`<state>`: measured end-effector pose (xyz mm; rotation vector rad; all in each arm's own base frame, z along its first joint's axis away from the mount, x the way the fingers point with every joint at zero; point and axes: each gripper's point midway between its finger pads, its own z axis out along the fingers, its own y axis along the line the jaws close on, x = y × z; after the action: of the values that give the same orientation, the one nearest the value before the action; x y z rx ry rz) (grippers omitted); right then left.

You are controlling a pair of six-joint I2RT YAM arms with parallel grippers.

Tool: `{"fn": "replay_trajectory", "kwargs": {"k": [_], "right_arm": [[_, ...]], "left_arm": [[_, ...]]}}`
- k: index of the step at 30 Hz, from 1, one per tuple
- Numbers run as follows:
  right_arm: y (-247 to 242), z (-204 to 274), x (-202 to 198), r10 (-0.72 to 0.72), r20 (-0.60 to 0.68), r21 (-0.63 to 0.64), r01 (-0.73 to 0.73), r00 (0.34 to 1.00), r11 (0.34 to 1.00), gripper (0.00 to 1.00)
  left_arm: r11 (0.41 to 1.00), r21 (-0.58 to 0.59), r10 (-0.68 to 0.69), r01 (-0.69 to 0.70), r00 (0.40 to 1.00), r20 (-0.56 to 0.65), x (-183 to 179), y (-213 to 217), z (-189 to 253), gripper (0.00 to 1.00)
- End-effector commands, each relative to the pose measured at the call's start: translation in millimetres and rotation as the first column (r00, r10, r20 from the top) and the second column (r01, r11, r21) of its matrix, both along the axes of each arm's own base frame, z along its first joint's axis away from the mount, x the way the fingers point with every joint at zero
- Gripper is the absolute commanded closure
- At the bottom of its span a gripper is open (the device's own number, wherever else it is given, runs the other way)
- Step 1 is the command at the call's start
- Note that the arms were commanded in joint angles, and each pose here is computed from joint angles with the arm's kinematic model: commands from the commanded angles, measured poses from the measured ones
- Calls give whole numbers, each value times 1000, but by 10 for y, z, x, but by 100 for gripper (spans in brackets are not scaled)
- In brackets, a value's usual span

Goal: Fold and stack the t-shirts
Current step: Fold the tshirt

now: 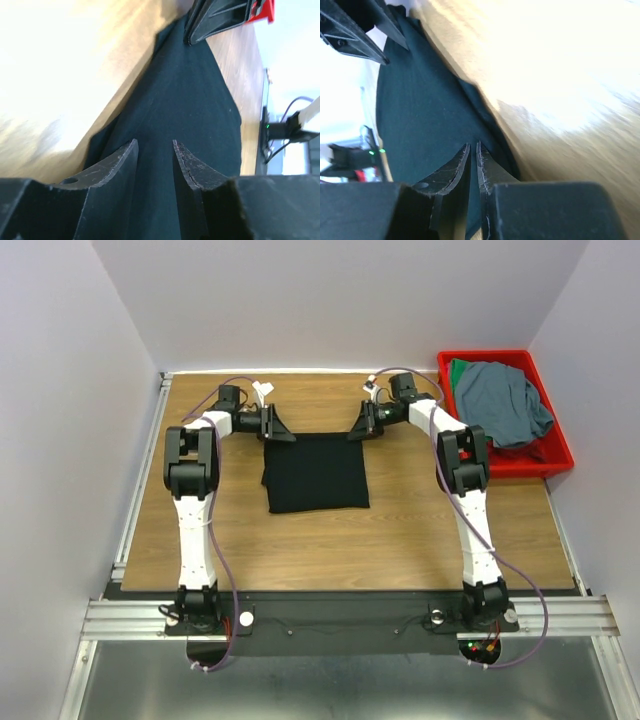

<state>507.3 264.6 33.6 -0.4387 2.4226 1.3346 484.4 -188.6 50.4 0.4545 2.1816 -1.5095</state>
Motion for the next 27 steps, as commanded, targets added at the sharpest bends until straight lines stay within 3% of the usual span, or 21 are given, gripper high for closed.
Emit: {"fn": "replay_trajectory", "kwargs": {"k": [1,3,5,6,7,8,9,10,12,13,14,15,16,24,27], "right_arm": [[-205,-267,183,-111,-21,-80,109,994,991,84],[-301,-151,308,-143,27,-102,145,989,984,83],[-333,262,401,-157,121,-104,170,980,980,82],[-355,411,436,-160,179,-124,183,971,975,80],[-385,784,427,-161,258,-126,198,953,972,75],[-389,709,421,-170,256,-154,214,952,965,72],[-398,1086,386,-167,337,-155,229,927,961,69],[-371,1182,366,-172,377,-188,258,910,948,59],[-283,1405,178,-157,433,-229,277,888,933,55],[-259,1440,111,-147,448,-245,279,882,928,54],[-253,1449,35,-136,458,-266,282,878,922,51],[-235,1452,-89,-130,462,-291,288,877,912,51],[-232,1453,-163,-126,460,-299,286,879,910,50],[-441,969,-786,-146,312,-388,266,939,882,50],[-510,785,-1009,-175,241,-408,263,955,874,48]], "left_arm": [[998,-42,45,-45,999,8,108,81,202,53],[998,-49,45,-43,998,43,96,101,390,53],[998,-31,61,-56,984,166,73,195,817,51],[996,-3,82,-84,959,271,50,229,1209,49],[992,21,112,-126,940,321,25,409,1299,48],[987,34,138,-160,926,350,-11,482,1442,46],[981,53,149,-186,901,408,-50,565,1572,44],[971,58,176,-233,853,491,-131,669,1907,40],[950,73,227,-303,833,504,-263,868,1930,33],[932,82,254,-354,795,551,-329,953,2112,25],[917,98,278,-387,796,537,-388,1023,2043,19],[904,109,288,-413,778,559,-448,1058,2115,6],[876,143,318,-461,774,547,-462,1136,2060,1],[838,364,142,-407,806,574,-924,818,1626,1],[789,510,-56,-343,787,615,-1130,375,1371,1]]}}
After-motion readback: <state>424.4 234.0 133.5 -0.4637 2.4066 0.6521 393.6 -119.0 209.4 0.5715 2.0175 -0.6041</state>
